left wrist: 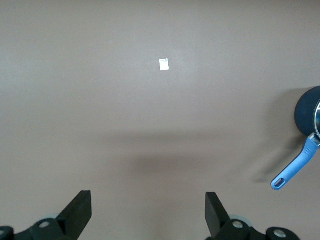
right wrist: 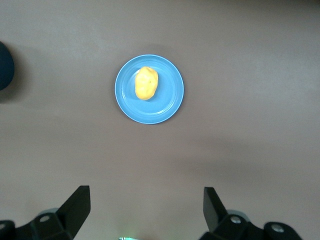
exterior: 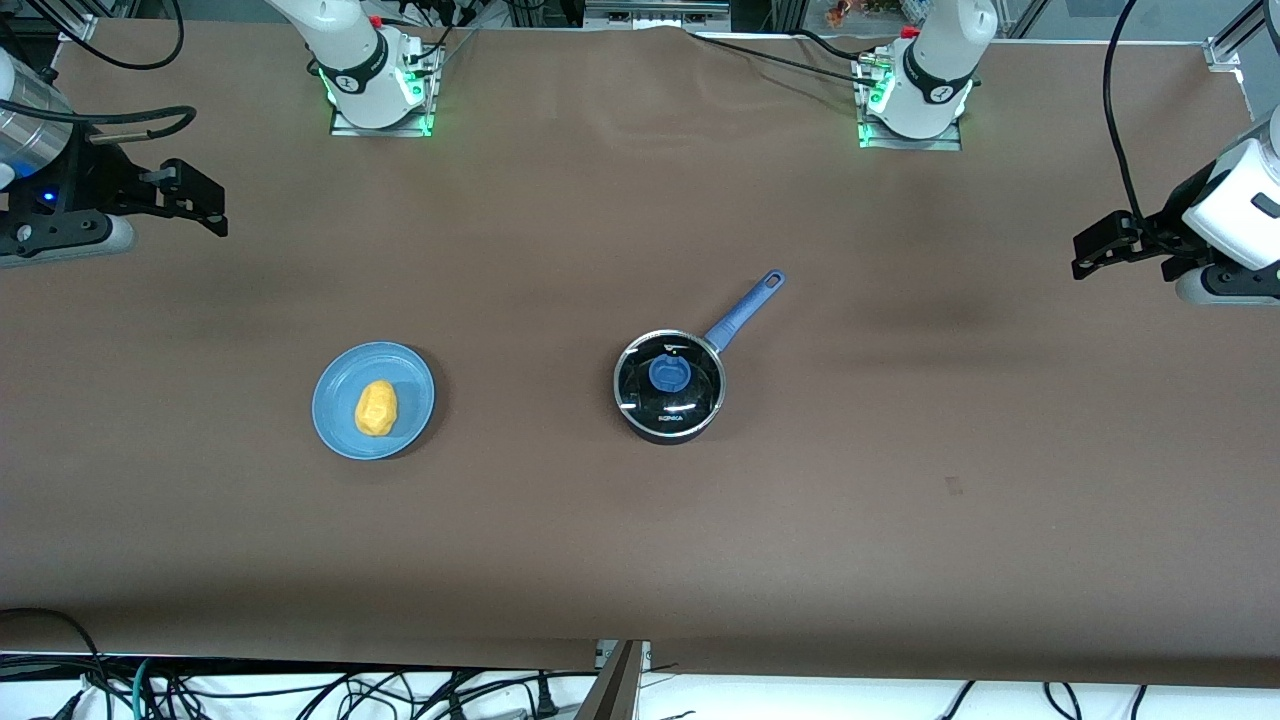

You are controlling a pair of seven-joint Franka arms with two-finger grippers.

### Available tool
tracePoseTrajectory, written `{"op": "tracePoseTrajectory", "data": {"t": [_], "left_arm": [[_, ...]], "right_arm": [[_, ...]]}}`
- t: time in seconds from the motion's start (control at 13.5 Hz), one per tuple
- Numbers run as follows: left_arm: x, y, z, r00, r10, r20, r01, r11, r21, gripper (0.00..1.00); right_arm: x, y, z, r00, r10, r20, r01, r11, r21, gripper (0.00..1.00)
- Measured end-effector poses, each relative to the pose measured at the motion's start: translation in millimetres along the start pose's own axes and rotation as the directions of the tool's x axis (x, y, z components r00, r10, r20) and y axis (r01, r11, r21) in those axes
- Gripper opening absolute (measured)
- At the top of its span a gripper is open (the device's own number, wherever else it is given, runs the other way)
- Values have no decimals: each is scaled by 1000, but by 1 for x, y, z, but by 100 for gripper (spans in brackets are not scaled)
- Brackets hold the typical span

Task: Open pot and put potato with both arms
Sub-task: 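Move the left gripper over the glass lid's blue knob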

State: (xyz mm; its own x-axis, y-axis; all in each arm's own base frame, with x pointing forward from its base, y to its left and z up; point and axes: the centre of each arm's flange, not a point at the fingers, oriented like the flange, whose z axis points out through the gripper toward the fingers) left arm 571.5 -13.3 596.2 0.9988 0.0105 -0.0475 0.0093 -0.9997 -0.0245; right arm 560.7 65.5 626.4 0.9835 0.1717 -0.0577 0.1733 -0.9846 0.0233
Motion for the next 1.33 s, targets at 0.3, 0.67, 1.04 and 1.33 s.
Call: {"op": "tracePoseTrajectory", "data": {"t": [0.3,0.67,1.04,1.33], "left_arm": [[2,-5,3,1000,-17,7,17,999,-28,100],[13,28,30,998,-10,63,17,992,-122,100],[30,185,92,994,-88,71,96,987,-132,100],[35,232,132,996,-56,76,66,988,-140,100]], "right_arm": [[0,0,0,1000,0,0,0,1000,0,100],[0,0,0,1000,0,1,0,1000,0,100],[0,0,0,1000,0,1,0,1000,0,100],[0,0,0,1000,0,1,0,1000,0,100]]}}
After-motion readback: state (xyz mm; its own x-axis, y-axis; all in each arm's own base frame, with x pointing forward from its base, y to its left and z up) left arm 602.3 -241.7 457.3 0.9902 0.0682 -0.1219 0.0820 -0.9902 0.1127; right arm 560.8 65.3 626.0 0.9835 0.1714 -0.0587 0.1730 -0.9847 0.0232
